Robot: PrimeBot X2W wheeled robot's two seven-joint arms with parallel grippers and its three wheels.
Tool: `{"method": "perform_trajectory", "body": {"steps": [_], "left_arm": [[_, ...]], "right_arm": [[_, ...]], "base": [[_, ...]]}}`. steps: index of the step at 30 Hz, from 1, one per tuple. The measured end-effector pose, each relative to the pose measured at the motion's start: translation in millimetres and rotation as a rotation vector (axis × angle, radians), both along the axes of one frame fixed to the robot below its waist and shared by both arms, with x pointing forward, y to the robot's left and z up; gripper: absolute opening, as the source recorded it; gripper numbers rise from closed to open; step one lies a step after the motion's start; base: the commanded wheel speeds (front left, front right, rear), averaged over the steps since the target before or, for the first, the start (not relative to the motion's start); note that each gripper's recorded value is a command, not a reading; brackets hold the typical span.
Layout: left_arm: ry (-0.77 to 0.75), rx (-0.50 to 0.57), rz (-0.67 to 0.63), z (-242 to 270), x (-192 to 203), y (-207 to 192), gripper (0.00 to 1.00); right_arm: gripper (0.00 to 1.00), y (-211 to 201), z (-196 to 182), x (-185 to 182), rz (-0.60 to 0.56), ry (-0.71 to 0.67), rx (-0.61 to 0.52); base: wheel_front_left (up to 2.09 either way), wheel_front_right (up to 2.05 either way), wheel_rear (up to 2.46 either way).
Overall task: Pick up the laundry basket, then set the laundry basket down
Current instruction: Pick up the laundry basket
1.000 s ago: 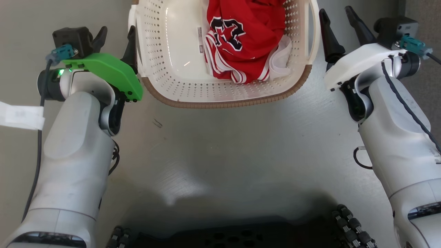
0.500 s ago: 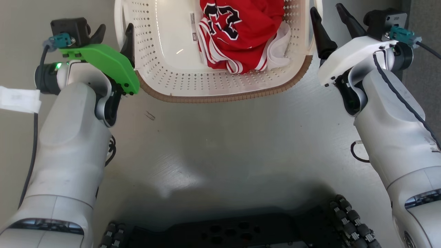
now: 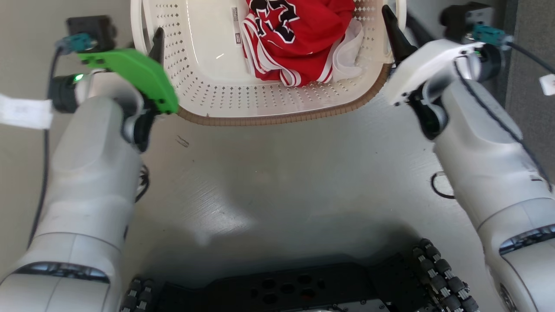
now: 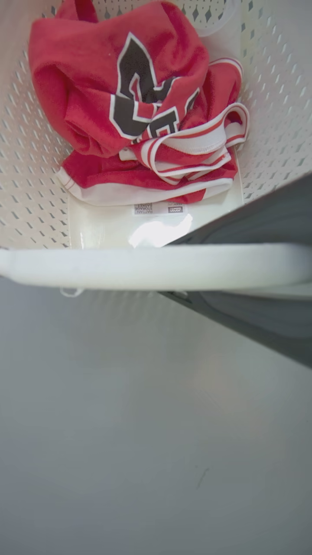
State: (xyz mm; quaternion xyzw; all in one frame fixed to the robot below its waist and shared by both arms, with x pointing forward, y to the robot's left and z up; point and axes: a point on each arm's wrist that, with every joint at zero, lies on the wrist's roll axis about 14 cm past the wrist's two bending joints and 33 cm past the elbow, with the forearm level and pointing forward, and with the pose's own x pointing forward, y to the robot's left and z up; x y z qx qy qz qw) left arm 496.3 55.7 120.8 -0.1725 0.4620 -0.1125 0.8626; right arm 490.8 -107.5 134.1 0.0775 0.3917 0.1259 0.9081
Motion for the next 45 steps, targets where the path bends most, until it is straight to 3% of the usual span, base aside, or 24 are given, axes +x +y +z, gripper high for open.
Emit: {"method": "perform_trajectory", "body": {"steps": [18,45], "left_arm": [[0.015,0.005,-0.001,13.6,-1.7,-1.0,0.0],[0.03,-0.022,0.052,99.1,-20.4,8.8,0.0]], "right_arm": [[0.0,13.8,14.3,-0.8,0.014,0.013,0.023],[0.0,25.6,94.1,-18.4,0.037,0.028,0.037]], "base": [[0.0,0.0,0.0],[0.0,0.0,0.0]]}}
